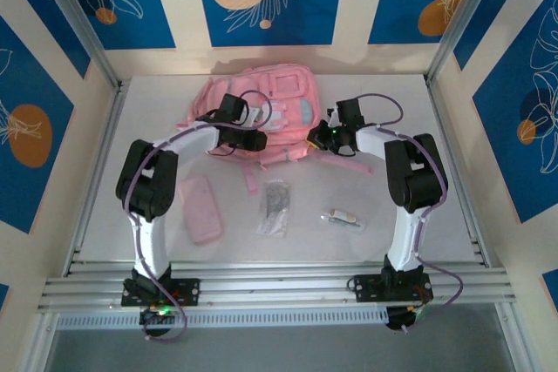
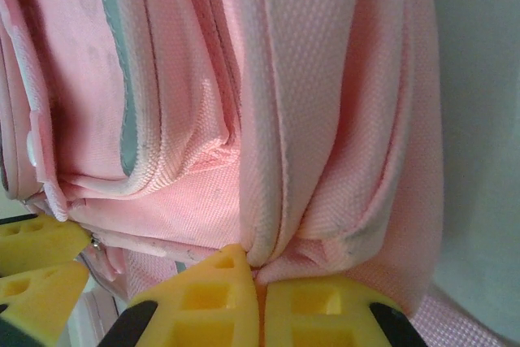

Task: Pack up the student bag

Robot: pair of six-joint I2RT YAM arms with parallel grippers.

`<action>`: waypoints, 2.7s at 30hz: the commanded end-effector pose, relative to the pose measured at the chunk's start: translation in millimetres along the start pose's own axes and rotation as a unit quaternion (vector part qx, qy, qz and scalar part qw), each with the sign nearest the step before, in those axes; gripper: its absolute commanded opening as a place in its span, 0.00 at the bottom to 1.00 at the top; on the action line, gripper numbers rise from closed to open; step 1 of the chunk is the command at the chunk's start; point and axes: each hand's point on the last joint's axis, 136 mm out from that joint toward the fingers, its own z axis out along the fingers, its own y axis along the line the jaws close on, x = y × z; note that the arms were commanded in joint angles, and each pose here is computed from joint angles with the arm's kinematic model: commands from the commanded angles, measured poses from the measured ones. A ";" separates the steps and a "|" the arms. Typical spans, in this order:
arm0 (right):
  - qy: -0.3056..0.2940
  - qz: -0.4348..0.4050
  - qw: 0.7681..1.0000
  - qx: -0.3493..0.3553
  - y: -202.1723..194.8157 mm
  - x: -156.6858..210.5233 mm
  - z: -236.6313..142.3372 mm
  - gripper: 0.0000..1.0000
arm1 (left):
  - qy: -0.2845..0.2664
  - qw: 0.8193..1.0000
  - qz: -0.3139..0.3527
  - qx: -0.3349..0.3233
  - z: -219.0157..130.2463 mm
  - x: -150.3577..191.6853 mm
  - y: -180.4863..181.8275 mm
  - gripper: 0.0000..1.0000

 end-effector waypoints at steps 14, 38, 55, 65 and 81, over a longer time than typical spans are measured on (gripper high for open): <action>0.066 0.006 0.998 0.007 -8.5 35.4 16.4 0.00 | 0.082 0.988 0.018 -0.132 12.2 34.4 28.9 0.37; 0.068 0.011 0.998 0.005 -9.9 37.9 19.4 0.00 | 0.193 0.960 0.026 -0.203 52.9 59.6 36.1 0.28; 0.053 0.013 0.998 0.007 -15.3 24.3 11.4 0.00 | 0.184 0.972 0.015 -0.145 37.7 46.0 12.2 0.00; 0.035 -0.012 0.998 0.046 -28.8 11.0 -1.3 0.00 | 0.172 0.983 -0.009 -0.062 -31.4 17.0 -21.3 0.00; 0.001 -0.026 0.995 0.099 -52.9 -20.3 -14.9 0.00 | 0.238 0.951 0.021 -0.197 -50.7 41.9 64.5 0.00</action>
